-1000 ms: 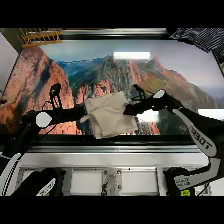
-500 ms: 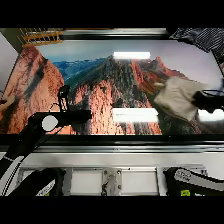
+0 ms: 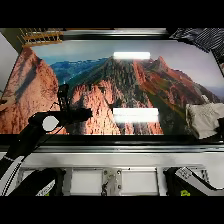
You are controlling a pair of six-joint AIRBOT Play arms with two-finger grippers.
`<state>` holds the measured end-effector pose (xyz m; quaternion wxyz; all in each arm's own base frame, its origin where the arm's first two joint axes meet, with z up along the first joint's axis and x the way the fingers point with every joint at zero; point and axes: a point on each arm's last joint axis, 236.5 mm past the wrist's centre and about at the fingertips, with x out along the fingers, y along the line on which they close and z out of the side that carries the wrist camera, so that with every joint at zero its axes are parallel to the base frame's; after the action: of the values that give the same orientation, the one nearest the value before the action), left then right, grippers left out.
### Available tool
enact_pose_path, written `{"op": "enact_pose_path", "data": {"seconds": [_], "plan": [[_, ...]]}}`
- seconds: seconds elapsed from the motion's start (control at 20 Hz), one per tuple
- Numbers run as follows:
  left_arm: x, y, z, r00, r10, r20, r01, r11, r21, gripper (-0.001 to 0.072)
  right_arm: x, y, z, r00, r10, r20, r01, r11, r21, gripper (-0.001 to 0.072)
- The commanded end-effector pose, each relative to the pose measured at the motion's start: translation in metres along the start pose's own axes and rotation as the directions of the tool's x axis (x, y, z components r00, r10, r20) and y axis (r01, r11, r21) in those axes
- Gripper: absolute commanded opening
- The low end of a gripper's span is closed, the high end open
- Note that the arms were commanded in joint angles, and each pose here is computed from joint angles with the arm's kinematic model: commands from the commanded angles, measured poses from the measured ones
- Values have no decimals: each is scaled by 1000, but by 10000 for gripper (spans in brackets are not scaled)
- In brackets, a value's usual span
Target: Fold the clothes and pants, and hang the long-sleeved shirts on hangers.
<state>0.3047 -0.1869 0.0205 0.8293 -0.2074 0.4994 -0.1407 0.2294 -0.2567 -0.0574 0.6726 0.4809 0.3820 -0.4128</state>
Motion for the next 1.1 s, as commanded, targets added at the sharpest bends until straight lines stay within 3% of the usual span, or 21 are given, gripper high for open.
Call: {"op": "enact_pose_path", "data": {"seconds": [0.0, 0.05, 0.1, 0.15, 0.2, 0.35, 0.45, 0.55, 0.65, 0.75, 0.85, 0.95, 1.05], "plan": [[0, -1, 2, 1000, -3, 9, 3, 1000, 0, 4, 5, -26, -24, 999, -47, -19, 48, 997, 52, 20], [0, -1, 2, 1000, -3, 9, 3, 1000, 1, 4, 5, -29, -28, 998, -60, -33, 61, 998, 34, 42], [0, -1, 2, 1000, -3, 9, 3, 1000, 1, 4, 4, -32, -28, 997, -70, -36, 69, 997, -18, 222], [0, -1, 2, 1000, -3, 9, 3, 1000, 1, 4, 1, -35, -25, 996, -82, -31, 79, 993, -85, 502], [0, -1, 2, 1000, -2, 7, 2, 1000, 1, 4, -7, -40, -15, 995, -102, -3, 101, 984, -147, 651], [0, 0, 1, 1000, -2, 7, 2, 1000, 2, 4, -50, -51, 38, 975, -153, 161, 185, 961, -207, 649], [0, 0, 2, 1000, -2, 7, 2, 1000, 2, 4, -83, -32, 70, 951, -93, 296, 175, 949, -262, 648], [0, 0, 2, 1000, -2, 7, 2, 1000, 2, 4, -101, 11, 73, 934, 54, 353, 90, 921, -378, 648], [0, -1, 3, 1000, -3, 11, 3, 1000, 2, 4, -105, 74, 43, 926, 254, 281, -65, 837, -543, 649], [0, -1, 2, 1000, -3, 10, 3, 1000, 2, 4, -108, 145, -16, 884, 455, 107, -279, 698, -659, 649], [0, -1, 2, 1000, -3, 10, 3, 1000, 1, 4, -114, 194, -94, 819, 561, -123, -466, 524, -713, 648], [0, 0, 2, 1000, -2, 10, 2, 1000, 2, 4, -123, 219, -181, 755, 558, -346, -584, 329, -742, 648], [0, -1, 2, 1000, -2, 10, 2, 1000, 2, 4, -133, 224, -248, 709, 507, -491, -644, 182, -743, 648]]}}
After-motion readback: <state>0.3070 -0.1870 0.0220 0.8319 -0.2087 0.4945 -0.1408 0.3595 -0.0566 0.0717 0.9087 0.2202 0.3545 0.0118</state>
